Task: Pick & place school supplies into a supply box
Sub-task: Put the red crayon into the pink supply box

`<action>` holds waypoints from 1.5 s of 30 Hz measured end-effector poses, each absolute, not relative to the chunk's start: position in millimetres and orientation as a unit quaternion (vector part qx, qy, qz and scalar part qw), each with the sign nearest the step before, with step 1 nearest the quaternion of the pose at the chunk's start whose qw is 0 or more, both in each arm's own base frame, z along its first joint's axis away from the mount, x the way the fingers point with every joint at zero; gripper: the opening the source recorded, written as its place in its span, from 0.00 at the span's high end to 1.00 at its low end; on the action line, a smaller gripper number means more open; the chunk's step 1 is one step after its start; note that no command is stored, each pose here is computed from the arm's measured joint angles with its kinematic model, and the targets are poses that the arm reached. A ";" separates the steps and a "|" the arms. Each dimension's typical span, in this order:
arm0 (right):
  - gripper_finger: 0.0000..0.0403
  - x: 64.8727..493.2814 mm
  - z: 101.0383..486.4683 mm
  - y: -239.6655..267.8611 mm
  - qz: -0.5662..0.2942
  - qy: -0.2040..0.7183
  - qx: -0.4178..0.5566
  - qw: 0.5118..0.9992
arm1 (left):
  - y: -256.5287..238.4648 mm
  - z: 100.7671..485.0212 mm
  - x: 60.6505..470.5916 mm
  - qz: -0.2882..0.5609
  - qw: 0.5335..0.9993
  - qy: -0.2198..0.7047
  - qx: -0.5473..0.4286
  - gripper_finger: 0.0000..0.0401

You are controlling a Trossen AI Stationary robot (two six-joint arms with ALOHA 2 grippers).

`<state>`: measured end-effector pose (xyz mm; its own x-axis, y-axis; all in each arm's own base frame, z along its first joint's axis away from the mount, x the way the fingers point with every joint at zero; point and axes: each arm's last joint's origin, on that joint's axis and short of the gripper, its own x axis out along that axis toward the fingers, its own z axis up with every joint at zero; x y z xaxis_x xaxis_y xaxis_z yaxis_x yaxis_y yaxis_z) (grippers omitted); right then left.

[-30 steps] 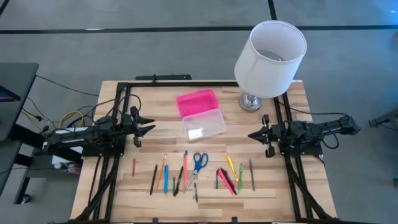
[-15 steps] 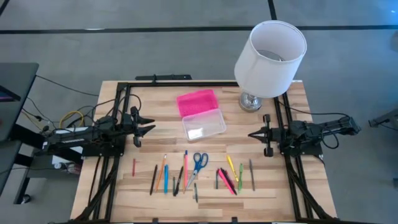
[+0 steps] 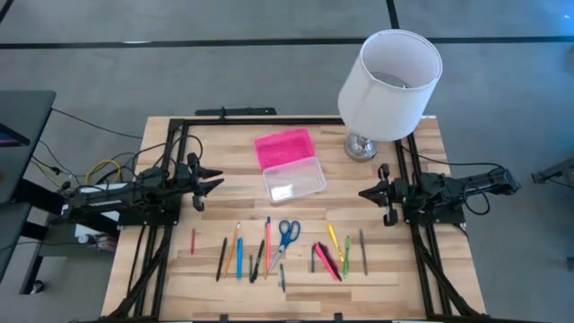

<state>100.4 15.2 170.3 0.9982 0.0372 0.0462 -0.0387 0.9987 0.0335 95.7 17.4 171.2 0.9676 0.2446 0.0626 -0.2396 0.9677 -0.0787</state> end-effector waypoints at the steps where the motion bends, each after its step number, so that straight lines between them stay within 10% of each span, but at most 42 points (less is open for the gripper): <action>1: 1.00 100.3 170.7 15.2 0.019 -0.024 0.033 0.999 | 17.5 172.7 95.6 0.123 0.991 -0.044 -0.040 0.72; 27: 1.00 81.1 287.3 10.4 -0.057 -0.279 -0.189 0.940 | 11.6 300.4 80.4 0.110 0.928 -0.313 0.172 0.72; 35: 1.00 121.3 310.4 19.7 -0.016 -0.216 -0.237 0.947 | 14.5 333.1 134.8 0.001 0.962 -0.212 0.172 0.72; 45: 1.00 177.7 293.2 29.7 0.029 -0.038 -0.213 0.976 | 9.0 293.4 200.0 -0.055 0.987 0.135 0.063 0.72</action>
<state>177.7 29.7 293.2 0.9955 0.0718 0.0610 -0.0398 0.9076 -0.4180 200.0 9.0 293.4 0.9576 -0.0924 -0.2730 0.1263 0.9859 0.1093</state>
